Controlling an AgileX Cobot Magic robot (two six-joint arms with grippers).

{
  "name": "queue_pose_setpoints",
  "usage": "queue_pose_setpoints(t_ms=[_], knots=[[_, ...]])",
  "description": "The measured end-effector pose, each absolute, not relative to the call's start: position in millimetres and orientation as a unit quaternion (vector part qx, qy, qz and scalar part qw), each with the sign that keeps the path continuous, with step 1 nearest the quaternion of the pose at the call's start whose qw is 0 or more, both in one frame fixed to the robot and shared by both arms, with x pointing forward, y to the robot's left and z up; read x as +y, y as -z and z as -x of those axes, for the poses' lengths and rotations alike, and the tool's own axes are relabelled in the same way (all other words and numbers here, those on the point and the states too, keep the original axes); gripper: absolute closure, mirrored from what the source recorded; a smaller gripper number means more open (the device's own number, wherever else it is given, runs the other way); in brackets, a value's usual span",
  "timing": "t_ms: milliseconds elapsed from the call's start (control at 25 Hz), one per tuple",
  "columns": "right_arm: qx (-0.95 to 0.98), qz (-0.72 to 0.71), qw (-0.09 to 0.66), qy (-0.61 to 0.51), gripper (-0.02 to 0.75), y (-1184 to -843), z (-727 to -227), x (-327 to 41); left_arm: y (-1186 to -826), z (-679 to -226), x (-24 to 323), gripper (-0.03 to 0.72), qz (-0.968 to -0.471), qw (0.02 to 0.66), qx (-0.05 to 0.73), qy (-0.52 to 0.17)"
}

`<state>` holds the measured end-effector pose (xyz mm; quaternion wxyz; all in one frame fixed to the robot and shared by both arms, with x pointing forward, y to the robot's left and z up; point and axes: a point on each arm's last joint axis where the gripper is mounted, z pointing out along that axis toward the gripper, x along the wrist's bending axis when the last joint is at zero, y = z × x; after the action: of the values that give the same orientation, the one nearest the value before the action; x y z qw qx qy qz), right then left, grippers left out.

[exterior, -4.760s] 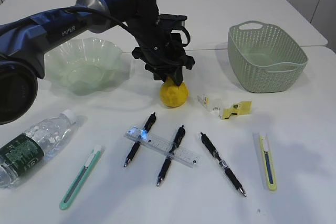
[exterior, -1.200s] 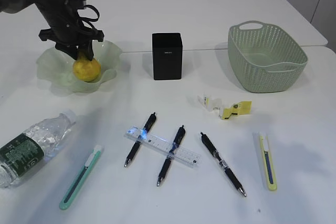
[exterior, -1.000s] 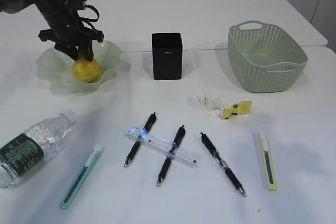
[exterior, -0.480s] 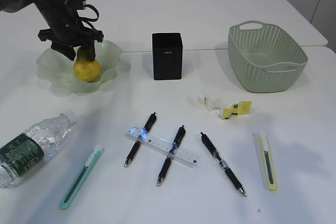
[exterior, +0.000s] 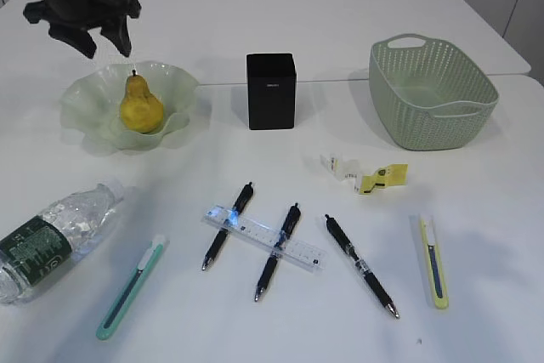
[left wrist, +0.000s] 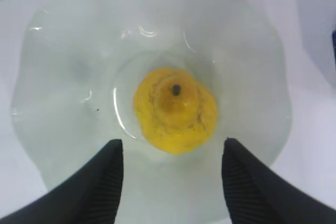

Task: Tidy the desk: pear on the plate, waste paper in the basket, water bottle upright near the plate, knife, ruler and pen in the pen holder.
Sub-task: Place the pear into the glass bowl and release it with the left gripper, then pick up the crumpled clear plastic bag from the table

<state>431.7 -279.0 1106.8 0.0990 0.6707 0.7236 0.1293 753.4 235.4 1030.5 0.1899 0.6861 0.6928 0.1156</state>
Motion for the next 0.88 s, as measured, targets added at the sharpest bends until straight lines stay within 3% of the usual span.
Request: queue_pose_setpoints(t_ms=[480,720,880], knots=[[0.726,-0.669,0.072,-0.142,0.155,-1103,-435,-273,-1154,-694,303,0.270,-0.634,0.269,0.704,-0.173],[0.725,-0.672,0.055,-0.144,0.155,-1100,-439,-271,-1168,-627,328,0.291,-0.656,0.178,0.702,-0.212],[0.725,-0.671,0.054,-0.144,0.155,-1100,-439,-271,-1174,-585,326,0.334,-0.661,0.165,0.702,-0.207]])
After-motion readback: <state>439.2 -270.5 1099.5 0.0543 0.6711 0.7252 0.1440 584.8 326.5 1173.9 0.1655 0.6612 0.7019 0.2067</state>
